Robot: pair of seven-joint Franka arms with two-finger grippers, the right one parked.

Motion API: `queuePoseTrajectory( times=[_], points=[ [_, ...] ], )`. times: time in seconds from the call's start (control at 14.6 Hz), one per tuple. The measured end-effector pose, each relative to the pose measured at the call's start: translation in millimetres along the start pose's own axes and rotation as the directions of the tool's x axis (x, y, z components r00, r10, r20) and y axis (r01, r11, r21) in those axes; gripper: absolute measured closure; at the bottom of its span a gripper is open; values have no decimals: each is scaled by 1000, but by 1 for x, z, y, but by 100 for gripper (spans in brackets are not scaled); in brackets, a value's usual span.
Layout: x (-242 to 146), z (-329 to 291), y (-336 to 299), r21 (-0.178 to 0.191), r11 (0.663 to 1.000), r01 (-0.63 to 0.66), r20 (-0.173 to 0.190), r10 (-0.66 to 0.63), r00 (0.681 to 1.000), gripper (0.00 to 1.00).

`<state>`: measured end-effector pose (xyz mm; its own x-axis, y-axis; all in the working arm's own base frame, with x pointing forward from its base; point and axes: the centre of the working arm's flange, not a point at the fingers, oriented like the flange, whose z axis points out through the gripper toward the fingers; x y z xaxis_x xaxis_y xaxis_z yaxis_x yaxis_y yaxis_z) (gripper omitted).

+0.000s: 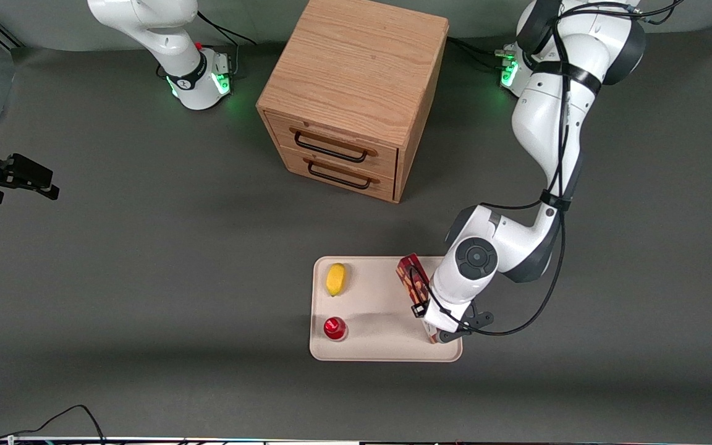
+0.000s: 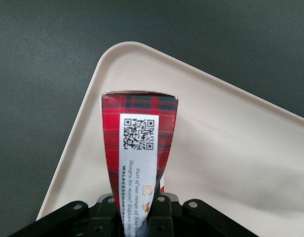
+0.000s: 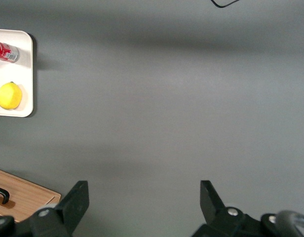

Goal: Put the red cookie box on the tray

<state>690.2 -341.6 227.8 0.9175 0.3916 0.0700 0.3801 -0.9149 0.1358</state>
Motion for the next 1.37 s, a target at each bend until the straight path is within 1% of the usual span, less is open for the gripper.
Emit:
queuePoseTrajectory(
  times=[0.07, 0.34, 0.41, 0.48, 0.55, 0.62, 0.69, 0.75, 0.89, 0.96, 1.03, 1.1, 1.17, 1.24, 1.37],
  points=[
    [1, 0, -1, 0, 1000, 2, 0, -2, 1000, 76],
    [5, -2, -3, -1, 1000, 9, -2, -9, 1000, 35],
    [6, -6, -3, 3, 1000, 10, 1, -10, 1000, 23],
    [7, -12, -3, 18, 1000, 12, 11, -12, 1000, 14],
    [9, -24, -3, 43, 999, 14, 28, -15, 999, 4],
    [11, -43, -4, 74, 997, 17, 51, -21, 998, 0],
    [13, -66, -5, 99, 995, 24, 76, -31, 997, 0],
    [15, -93, -6, 114, 993, 35, 103, -47, 994, 0],
    [20, -153, -12, 141, 990, 33, 162, -56, 985, 0],
    [23, -182, -18, 145, 989, 6, 186, -33, 982, 0],
    [28, -209, -27, 143, 989, -28, 200, -1, 980, 0],
    [37, -234, -40, 134, 989, -65, 203, 37, 979, 0],
    [47, -256, -57, 122, 987, -108, 198, 83, 977, 0],
    [56, -274, -76, 117, 982, -151, 191, 127, 973, 0],
    [68, -294, -126, 128, 965, -227, 183, 202, 962, 0]
  ],
)
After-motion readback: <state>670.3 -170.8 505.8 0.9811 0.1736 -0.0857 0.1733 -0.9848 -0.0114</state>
